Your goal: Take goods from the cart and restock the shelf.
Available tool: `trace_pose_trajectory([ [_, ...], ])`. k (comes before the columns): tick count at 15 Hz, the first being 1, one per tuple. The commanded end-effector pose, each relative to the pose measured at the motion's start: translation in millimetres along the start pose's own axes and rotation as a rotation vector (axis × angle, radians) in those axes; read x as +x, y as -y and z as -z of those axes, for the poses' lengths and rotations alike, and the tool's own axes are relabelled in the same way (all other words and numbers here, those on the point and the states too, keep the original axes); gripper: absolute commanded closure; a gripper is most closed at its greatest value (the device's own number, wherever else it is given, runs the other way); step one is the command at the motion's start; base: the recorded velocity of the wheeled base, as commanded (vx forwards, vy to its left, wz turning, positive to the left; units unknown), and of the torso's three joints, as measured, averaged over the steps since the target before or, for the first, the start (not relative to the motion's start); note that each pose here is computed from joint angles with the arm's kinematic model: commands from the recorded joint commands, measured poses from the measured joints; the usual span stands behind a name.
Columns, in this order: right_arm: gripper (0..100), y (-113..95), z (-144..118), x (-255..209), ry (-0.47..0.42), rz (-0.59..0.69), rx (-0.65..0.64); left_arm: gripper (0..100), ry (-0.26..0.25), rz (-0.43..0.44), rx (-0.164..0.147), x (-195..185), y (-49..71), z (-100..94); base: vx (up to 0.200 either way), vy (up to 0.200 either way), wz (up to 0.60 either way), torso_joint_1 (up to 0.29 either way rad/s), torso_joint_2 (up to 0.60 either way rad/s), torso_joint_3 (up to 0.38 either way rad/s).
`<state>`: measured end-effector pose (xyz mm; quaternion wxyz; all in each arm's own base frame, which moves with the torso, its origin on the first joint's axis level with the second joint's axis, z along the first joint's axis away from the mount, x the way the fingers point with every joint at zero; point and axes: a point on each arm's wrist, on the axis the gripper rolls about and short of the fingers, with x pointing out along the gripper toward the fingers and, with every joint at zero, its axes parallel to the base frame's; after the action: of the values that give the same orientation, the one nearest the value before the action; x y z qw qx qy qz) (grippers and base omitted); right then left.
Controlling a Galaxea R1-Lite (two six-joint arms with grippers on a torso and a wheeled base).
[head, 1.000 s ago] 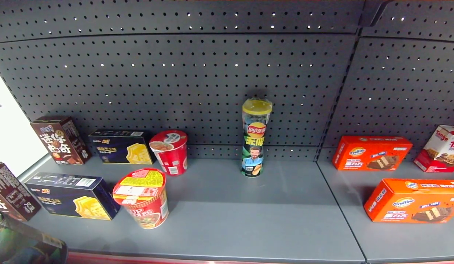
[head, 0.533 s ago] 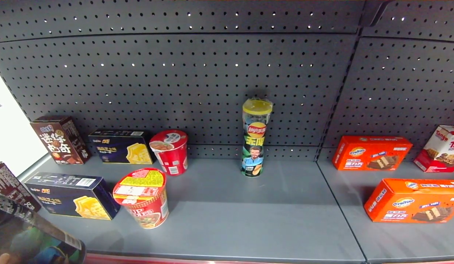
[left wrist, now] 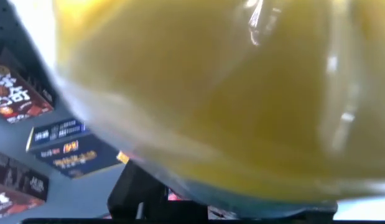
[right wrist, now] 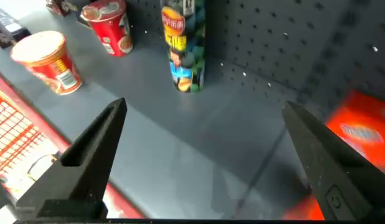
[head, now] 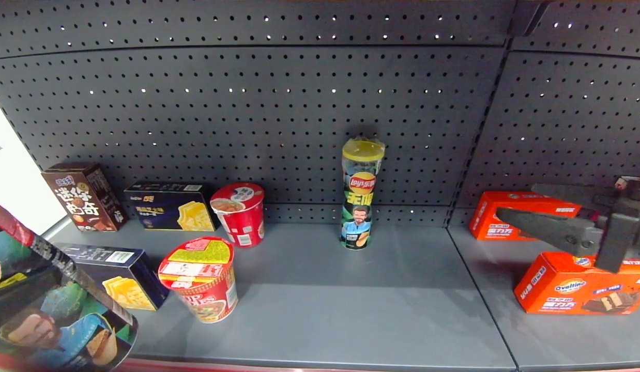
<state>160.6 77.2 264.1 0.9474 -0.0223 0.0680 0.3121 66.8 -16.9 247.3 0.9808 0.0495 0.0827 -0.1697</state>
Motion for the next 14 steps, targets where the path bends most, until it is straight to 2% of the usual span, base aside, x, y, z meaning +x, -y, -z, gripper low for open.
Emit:
trace_pose_trajectory([
  [1, 0, 3, 1, 44, -0.046, -0.028, -0.003, 100, -0.047, 0.003, -0.003, 20, -3.5, -8.8, 0.000, 0.000, 0.00, 0.000, 0.00, 0.000],
  [2, 0, 3, -2, 50, -0.035, -0.038, -0.008, 100, -0.048, 0.005, -0.001, 27, -4.5, -12.7, 0.000, 0.000, 0.00, 0.000, 0.00, 0.000],
  [4, 0, 5, -8, 66, -0.020, -0.049, -0.014, 100, -0.011, 0.029, 0.004, 34, -3.4, -19.1, 0.000, 0.000, 0.00, 0.000, 0.00, 0.000],
  [7, 0, 3, -10, 83, -0.030, -0.075, -0.044, 100, -0.020, 0.102, 0.016, 35, 4.6, -17.0, 0.000, 0.000, 0.00, 0.000, 0.00, 0.000],
  [9, 0, 6, -5, 105, -0.054, -0.110, -0.112, 100, -0.022, 0.141, 0.023, 40, 8.7, -19.9, 0.000, 0.000, 0.00, 0.000, 0.00, 0.000],
  [12, 0, 8, 3, 125, -0.061, -0.232, -0.110, 100, -0.013, 0.137, 0.024, 45, 8.0, -29.8, 0.000, 0.000, 0.00, 0.000, 0.00, 0.000],
  [14, 0, 9, 8, 136, -0.025, -0.285, -0.117, 100, -0.020, 0.127, 0.021, 50, 7.1, -32.1, 0.000, 0.000, 0.00, 0.000, 0.00, 0.000],
])
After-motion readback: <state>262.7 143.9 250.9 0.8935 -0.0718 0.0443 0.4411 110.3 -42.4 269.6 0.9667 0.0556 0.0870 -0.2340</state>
